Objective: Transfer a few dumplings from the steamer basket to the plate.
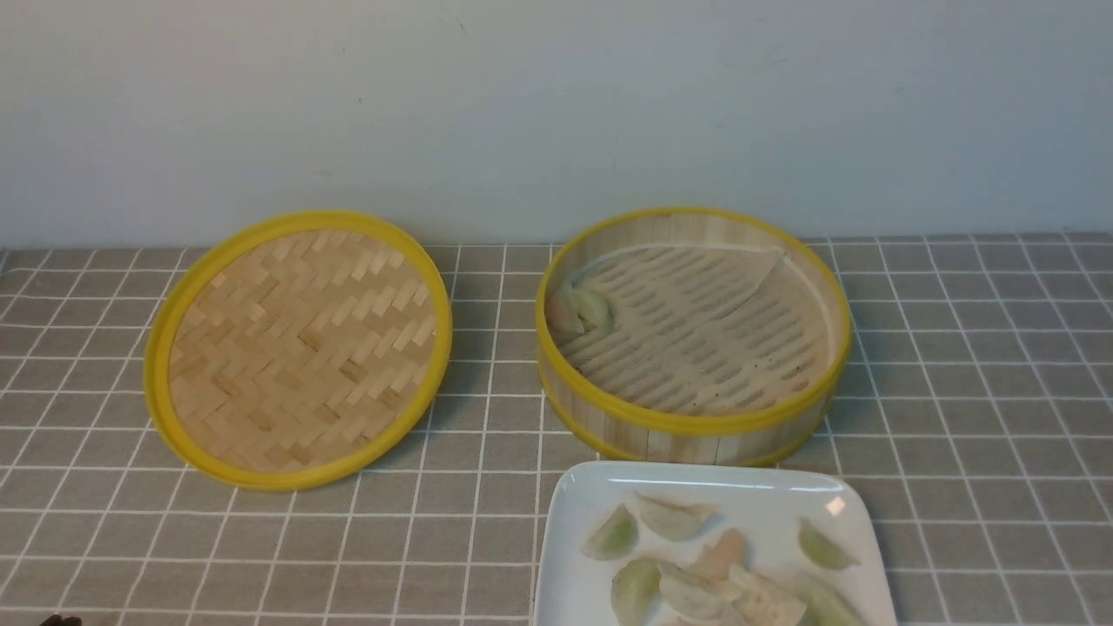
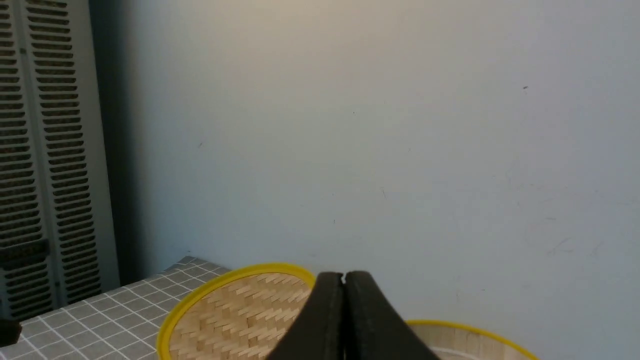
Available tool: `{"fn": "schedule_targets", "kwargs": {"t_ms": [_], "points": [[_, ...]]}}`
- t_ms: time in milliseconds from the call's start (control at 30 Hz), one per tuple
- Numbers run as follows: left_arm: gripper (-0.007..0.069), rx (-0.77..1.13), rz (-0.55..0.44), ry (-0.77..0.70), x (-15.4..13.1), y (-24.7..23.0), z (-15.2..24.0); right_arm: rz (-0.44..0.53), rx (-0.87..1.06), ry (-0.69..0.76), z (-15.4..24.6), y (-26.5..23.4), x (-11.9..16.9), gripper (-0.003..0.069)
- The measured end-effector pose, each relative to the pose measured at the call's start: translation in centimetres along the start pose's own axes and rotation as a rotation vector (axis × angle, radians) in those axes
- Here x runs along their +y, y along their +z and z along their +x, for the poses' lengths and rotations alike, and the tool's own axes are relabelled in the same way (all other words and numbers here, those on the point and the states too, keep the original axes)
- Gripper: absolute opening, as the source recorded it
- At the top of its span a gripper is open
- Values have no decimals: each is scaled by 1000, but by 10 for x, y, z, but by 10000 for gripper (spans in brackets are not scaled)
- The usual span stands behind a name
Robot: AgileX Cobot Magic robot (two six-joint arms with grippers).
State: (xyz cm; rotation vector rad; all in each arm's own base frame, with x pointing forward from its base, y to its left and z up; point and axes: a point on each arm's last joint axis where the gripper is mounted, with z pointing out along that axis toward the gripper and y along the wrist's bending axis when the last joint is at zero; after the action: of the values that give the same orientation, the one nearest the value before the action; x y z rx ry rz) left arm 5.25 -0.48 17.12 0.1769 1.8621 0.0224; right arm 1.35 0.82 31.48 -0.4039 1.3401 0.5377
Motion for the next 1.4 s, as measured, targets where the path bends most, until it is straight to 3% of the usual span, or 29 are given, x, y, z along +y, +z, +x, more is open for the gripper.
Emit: {"fn": "schedule_targets", "kwargs": {"t_ms": [133, 367, 567, 1400], "points": [[-5, 0, 0, 0, 0, 0, 0, 80, 34, -34, 13, 4, -2, -14], [-5, 0, 0, 0, 0, 0, 0, 471, 232, -78, 80, 9, -23, -14], [-5, 1, 0, 0, 0, 0, 0, 662, 396, -38, 136, 0, -36, -14], [-5, 1, 0, 0, 0, 0, 0, 668, 383, -42, 135, 1, -37, -14]]}}
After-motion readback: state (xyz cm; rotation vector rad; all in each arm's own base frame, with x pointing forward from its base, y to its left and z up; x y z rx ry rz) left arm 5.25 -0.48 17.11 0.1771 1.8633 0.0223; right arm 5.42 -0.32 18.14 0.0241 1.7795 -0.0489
